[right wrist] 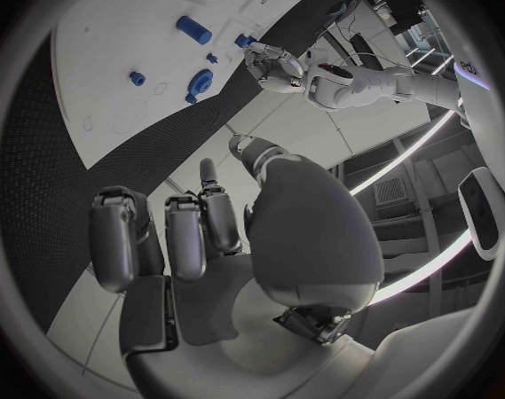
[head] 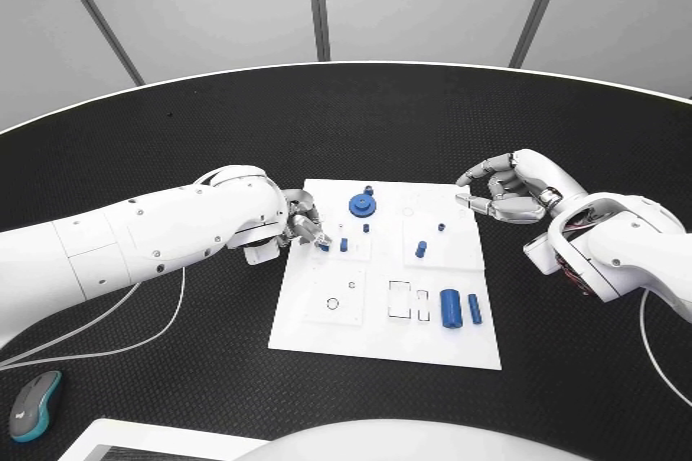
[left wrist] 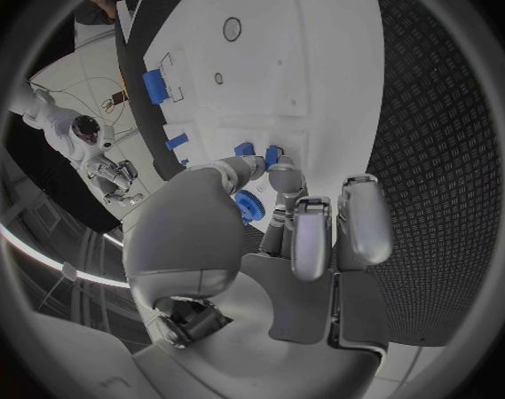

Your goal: Assemble the parts on the task board

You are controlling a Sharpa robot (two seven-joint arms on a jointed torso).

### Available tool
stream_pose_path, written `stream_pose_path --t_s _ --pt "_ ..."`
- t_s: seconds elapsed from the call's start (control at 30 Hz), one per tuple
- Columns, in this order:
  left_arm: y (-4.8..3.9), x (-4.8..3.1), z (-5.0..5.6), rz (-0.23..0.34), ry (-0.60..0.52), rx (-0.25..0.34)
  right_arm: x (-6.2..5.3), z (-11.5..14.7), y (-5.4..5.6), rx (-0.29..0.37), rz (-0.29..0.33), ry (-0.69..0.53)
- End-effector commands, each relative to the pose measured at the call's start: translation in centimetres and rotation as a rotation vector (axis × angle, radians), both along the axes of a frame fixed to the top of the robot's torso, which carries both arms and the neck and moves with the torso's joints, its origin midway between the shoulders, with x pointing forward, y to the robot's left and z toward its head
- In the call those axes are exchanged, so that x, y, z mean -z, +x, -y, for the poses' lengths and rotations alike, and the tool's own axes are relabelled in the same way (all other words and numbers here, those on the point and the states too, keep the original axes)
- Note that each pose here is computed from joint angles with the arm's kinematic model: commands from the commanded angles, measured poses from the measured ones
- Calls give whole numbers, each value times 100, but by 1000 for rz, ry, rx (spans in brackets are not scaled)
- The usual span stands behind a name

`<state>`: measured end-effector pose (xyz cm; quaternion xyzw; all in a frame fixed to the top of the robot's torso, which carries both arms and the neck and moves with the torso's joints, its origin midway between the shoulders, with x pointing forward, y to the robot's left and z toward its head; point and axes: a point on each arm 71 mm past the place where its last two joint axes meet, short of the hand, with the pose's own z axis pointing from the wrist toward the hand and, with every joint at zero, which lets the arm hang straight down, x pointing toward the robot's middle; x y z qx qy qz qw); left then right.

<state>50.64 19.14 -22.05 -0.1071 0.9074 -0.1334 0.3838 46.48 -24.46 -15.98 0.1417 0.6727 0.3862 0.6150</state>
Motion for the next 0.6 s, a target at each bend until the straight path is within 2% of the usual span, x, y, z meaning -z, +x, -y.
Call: stream_pose_path --t_s 0.03,0.6 --pt "3 0 2 4 3 1 0 -1 0 0 0 0" --pt "-3 -6 11 12 7 3 1 -3 2 -2 0 0"
